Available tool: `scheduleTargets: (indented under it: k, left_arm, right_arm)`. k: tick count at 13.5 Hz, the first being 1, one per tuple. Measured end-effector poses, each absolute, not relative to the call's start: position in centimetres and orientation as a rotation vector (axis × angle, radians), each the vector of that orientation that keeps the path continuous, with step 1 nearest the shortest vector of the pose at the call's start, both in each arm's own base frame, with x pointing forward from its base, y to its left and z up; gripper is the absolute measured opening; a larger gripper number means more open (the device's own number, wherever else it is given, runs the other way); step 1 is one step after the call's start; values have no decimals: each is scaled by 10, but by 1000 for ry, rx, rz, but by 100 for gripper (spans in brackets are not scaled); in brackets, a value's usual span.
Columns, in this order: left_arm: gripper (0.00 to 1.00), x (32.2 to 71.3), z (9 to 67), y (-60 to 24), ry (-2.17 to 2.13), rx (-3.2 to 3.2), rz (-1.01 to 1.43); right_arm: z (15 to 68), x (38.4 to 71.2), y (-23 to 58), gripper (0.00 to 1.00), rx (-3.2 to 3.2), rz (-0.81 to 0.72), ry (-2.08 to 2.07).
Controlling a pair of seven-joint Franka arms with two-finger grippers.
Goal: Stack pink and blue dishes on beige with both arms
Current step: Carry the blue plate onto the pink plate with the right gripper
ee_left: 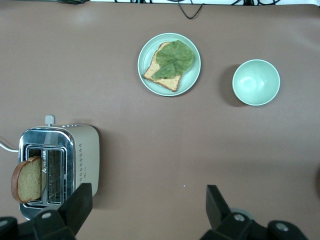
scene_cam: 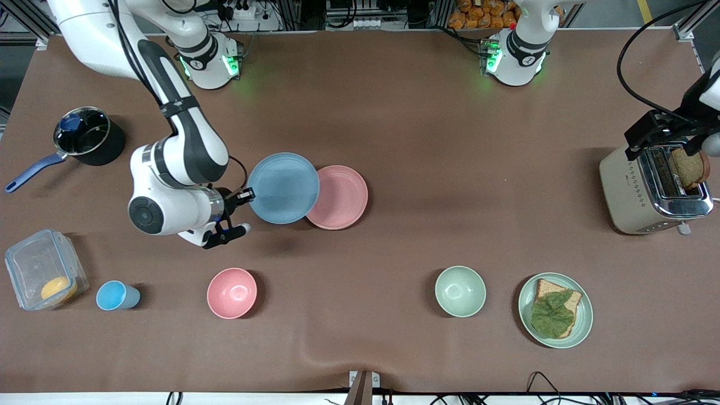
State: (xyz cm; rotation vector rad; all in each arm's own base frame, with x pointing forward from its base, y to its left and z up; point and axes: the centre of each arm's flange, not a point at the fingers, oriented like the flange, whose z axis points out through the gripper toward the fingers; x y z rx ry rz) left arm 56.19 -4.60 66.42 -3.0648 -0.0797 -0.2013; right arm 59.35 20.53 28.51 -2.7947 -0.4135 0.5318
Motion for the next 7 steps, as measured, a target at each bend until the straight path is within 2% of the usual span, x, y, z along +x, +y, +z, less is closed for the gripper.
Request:
scheduleTargets:
  k: [3, 7]
  left_arm:
    - [100, 562, 663, -49, -70, -3065, -198]
    - [100, 561, 660, -51, 78, -3060, -178]
  right_arm:
    - [273, 585, 260, 3, -2837, 450, -369]
    - [240, 572, 304, 3, -2817, 428, -299]
